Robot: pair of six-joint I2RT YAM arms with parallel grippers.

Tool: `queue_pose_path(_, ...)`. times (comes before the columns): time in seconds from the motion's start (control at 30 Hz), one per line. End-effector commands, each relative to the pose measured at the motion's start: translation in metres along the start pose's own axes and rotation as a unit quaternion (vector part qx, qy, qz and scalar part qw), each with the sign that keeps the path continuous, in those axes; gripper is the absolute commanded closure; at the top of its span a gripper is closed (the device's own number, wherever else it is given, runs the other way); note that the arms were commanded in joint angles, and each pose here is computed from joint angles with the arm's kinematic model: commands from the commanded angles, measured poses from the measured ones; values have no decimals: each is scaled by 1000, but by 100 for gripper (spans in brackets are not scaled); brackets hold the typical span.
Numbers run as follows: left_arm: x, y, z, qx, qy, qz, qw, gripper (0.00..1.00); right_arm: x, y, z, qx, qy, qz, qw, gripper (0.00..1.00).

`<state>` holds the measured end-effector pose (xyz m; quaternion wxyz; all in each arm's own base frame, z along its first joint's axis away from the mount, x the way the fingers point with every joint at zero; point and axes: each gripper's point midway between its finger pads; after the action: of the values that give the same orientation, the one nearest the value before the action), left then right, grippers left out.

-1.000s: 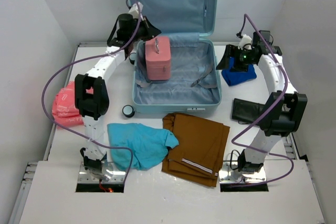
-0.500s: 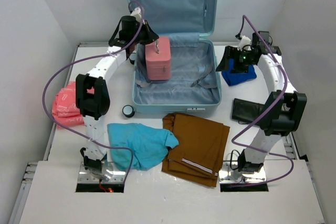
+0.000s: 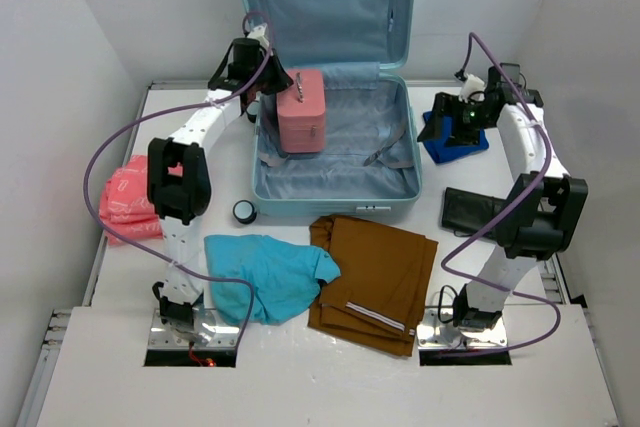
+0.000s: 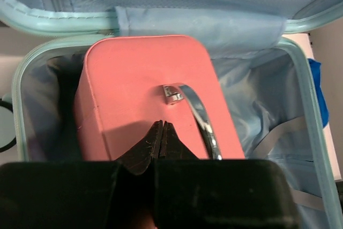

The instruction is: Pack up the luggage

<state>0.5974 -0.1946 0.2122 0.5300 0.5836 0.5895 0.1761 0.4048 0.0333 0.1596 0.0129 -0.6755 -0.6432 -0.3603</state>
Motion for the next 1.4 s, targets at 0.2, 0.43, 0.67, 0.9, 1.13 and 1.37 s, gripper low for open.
queue_pose_path(0.2,-1,26,-7,-29,-5,20,999,100,3,4,-4,-1,12,-11,1000,8)
queue_pose_path(0.43,-66,23,1,-38,36,209,977,100,2,1,-3,6,12,-15,1000,8)
queue_pose_path(0.67,-92,-35,15,14,168,436,884,100,-1,0,-5,9,5,-18,1000,8)
queue_pose_path(0.9,-103,-17,8,-11,75,377,923,100,-6,0,-6,10,3,-13,1000,8)
queue_pose_path(1.13,-87,50,-16,-74,-11,187,980,100,-2,-3,-7,12,13,-11,1000,8)
queue_pose_path(1.37,-36,51,-14,-58,-79,68,993,100,-3,-2,-6,12,12,-11,1000,8)
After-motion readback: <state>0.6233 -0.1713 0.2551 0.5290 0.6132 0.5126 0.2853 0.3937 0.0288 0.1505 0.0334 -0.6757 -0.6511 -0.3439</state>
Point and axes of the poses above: each gripper's point midway between its finger pads, its own z axis out along the fingers, its own x axis along the line the jaws close on, y = z × x, and after that the axes turned 5 degrees about z, right-handed
